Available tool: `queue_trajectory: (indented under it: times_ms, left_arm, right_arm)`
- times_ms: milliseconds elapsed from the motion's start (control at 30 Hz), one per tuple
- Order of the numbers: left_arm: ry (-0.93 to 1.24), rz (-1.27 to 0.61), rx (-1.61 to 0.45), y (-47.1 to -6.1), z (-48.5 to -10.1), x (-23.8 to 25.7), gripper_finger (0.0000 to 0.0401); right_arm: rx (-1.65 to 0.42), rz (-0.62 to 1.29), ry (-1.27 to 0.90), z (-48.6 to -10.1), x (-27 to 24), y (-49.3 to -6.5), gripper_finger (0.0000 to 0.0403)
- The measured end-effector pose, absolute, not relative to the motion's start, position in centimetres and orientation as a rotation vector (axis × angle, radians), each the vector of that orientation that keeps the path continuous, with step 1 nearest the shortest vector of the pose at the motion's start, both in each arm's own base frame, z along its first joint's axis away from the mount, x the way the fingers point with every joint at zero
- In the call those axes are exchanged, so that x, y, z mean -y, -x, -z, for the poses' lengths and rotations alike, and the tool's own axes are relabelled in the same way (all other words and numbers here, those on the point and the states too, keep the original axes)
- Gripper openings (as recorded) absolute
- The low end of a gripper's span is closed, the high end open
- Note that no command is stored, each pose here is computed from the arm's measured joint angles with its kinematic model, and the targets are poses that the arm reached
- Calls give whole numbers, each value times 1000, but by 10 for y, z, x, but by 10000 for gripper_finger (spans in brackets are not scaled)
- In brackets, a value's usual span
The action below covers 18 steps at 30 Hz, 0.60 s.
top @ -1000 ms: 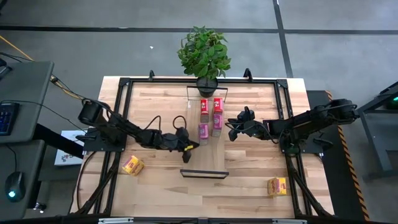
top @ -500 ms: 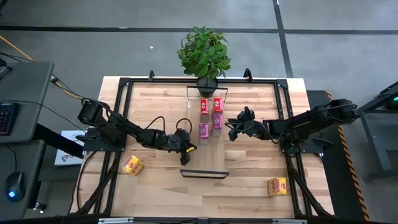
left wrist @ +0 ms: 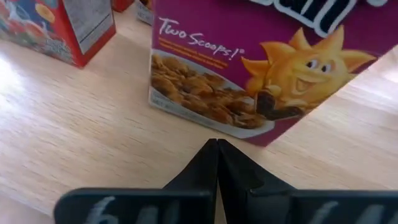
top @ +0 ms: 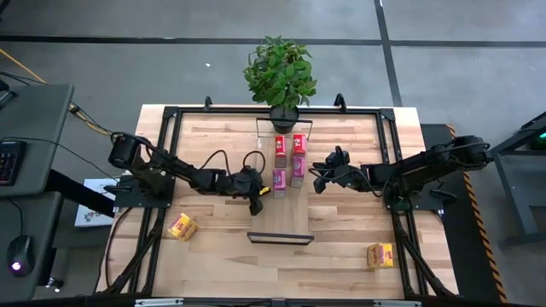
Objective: Stack cereal on shelf
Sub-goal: Put the violet cereal box on the shelf aligned with the other violet cereal box
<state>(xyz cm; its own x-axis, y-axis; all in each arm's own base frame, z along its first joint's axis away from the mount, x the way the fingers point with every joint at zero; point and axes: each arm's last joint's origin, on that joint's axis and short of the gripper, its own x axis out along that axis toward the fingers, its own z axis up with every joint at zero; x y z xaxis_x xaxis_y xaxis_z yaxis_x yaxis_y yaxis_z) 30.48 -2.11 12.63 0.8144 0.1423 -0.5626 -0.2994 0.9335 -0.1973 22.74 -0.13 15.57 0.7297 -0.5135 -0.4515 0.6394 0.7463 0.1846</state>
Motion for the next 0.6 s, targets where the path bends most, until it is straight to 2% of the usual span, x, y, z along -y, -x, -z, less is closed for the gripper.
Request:
queue_trajectory:
  times_ms: [600]
  left_arm:
    - [215, -258, -534, -314, -136, 6, 0]
  right_arm:
    - [-391, 648, -341, -156, 1, -227, 0]
